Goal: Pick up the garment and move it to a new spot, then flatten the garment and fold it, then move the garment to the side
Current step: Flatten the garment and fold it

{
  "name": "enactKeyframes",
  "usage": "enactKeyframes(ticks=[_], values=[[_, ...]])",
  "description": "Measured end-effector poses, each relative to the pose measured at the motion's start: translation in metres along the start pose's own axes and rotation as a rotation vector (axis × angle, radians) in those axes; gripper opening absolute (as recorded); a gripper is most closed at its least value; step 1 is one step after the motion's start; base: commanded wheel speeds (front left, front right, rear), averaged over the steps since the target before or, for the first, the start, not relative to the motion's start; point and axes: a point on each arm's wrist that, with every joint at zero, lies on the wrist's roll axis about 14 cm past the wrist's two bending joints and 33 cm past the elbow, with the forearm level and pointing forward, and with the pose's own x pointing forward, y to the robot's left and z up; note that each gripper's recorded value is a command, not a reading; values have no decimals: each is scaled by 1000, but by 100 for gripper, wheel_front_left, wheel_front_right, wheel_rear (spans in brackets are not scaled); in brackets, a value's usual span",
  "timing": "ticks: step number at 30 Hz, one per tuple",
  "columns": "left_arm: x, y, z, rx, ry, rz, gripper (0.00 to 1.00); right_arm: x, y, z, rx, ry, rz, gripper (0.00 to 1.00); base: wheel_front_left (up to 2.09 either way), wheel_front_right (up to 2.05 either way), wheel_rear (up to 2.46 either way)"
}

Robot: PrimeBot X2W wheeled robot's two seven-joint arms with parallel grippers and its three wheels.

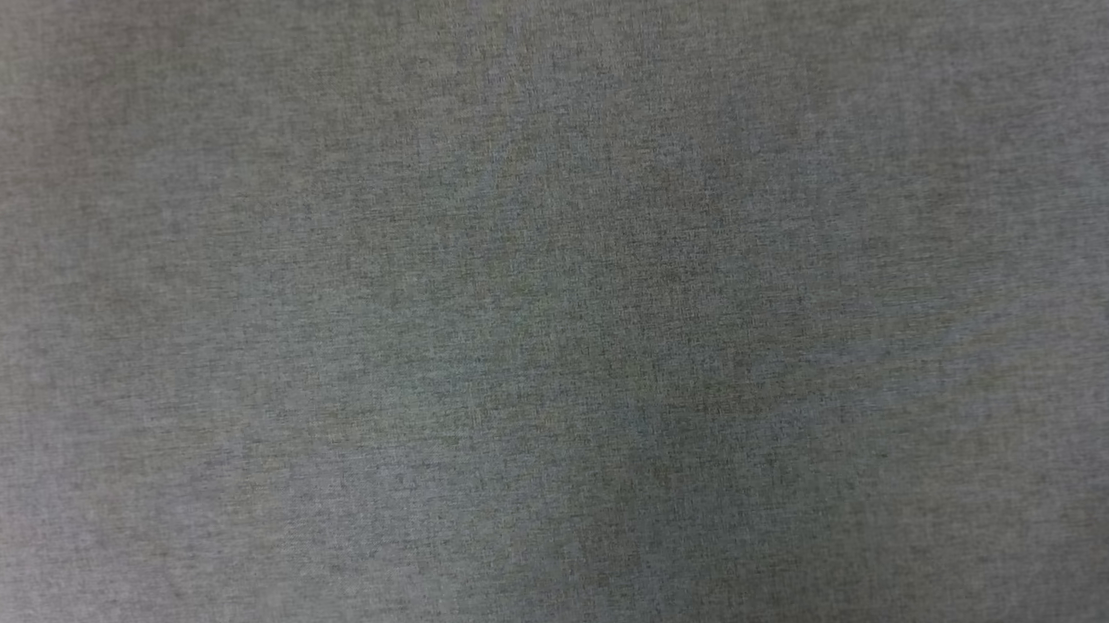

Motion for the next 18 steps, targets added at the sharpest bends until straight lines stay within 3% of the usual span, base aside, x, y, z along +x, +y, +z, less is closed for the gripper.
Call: enactKeyframes(ticks=[10, 18], values=[[-22, -20, -76, -64, 147, -39, 0, 9, 38, -64, 33, 100, 74, 0, 0, 0, 0], [-76, -52, -141, -163, 305, -70, 0, -24, 98, -143, 111, 231, 194, 0, 0, 0, 0]])
